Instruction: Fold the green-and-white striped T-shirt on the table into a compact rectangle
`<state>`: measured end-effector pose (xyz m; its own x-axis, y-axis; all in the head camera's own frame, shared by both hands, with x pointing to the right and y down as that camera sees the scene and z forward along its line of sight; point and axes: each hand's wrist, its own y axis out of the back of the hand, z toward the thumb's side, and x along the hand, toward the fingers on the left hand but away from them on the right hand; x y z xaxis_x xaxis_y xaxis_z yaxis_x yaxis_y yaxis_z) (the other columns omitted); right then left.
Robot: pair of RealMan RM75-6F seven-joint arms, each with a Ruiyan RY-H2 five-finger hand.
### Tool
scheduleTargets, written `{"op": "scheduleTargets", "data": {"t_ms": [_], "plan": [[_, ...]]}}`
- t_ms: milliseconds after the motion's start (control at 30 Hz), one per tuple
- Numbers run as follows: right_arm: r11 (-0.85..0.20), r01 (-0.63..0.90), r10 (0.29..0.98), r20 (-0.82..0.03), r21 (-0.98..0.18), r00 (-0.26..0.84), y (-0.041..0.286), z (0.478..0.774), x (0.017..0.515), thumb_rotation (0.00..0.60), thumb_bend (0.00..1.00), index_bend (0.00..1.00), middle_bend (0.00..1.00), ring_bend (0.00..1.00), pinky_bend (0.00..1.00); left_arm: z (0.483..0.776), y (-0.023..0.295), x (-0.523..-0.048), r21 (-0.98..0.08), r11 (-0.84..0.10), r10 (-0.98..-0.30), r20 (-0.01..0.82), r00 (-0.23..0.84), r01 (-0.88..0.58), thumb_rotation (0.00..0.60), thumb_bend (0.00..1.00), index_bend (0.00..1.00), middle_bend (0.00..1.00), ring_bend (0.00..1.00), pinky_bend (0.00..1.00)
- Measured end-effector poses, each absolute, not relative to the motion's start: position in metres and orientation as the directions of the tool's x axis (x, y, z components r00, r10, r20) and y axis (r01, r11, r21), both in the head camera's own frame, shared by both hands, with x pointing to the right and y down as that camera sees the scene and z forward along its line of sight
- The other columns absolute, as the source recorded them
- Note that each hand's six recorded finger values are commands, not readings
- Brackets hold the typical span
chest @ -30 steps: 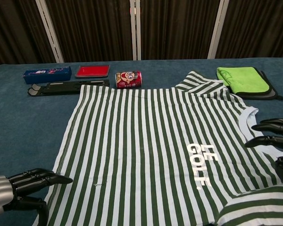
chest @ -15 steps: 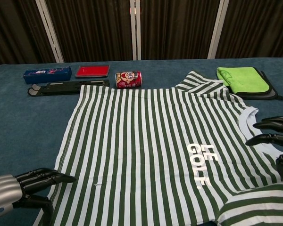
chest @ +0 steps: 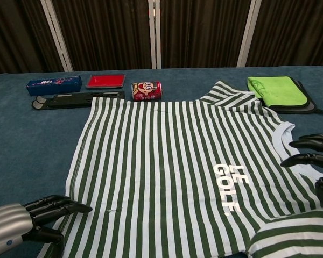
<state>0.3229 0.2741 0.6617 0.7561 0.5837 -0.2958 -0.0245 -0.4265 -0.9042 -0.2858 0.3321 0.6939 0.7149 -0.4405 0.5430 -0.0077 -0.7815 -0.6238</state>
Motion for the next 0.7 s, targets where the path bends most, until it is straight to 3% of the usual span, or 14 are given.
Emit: {"op": "scheduleTargets", "data": {"t_ms": [700], "plan": [[-0.421, -0.021, 0.585, -0.289, -0.907, 0.758, 0.273, 0.661, 0.323, 0.600, 0.34, 0.70, 0.17, 0.00, 0.00, 0.691, 0.321, -0.282, -0.643, -0.765, -0.474, 0.523, 0.708, -0.037, 0.600, 0.45, 0.65, 0.00, 0.00, 0.00]]}}
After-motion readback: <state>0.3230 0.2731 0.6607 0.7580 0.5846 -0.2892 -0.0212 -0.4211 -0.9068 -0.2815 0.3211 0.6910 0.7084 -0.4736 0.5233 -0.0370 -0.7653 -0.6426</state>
